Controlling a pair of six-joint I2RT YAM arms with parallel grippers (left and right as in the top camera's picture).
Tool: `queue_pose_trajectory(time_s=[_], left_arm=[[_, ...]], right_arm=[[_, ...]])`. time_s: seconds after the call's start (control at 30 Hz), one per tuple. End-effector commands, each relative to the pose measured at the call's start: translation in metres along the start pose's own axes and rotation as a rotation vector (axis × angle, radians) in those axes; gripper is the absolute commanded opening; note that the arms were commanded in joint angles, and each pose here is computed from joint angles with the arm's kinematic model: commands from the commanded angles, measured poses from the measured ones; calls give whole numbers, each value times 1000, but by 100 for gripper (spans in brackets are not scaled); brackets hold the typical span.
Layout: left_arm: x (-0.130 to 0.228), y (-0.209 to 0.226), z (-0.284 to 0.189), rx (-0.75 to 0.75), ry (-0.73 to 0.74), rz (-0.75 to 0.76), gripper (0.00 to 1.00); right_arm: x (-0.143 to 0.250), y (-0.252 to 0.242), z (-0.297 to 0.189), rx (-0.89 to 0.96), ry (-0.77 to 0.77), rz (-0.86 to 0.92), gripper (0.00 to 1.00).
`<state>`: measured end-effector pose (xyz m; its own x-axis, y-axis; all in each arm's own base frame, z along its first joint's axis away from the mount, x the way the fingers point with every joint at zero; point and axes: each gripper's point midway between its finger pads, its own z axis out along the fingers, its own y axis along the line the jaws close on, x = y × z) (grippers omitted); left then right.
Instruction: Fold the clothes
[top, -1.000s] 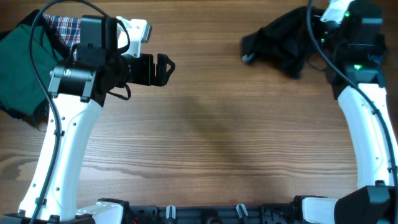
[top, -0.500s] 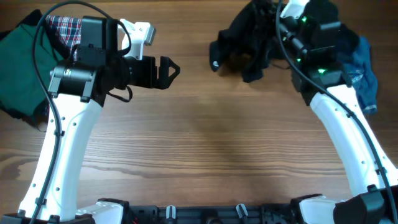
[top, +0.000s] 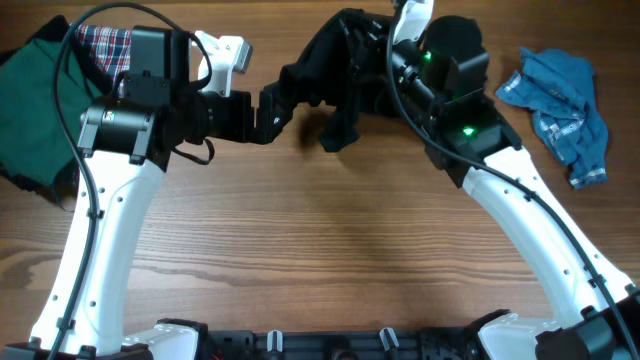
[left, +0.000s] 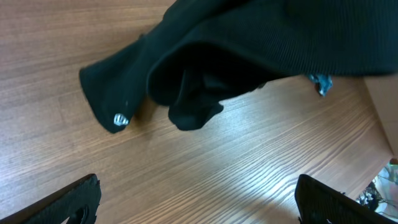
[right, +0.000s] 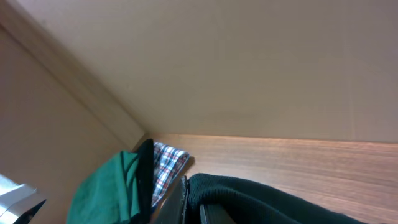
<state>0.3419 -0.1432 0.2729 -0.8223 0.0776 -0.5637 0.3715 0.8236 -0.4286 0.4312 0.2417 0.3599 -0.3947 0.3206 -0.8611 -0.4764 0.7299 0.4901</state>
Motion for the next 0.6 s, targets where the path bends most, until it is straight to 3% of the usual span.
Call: queue_pose_trajectory(time_s=[0.0,0.23,0.43,0.57], left_arm=[[-6,-1,8,27,4,-1,100],[-11,14,39,27,31,-13,100],[-37,15,45,31,-61,42,99],[-41,10,47,40,-78,63,73]], right_arm=[[-12,31,-6,-75,-27,-3,4],[-2,48,-5,-131,4,-1,4],[8,47,-5,-131,49,-1,4],[8,50,-6,-148,53,-1,4]])
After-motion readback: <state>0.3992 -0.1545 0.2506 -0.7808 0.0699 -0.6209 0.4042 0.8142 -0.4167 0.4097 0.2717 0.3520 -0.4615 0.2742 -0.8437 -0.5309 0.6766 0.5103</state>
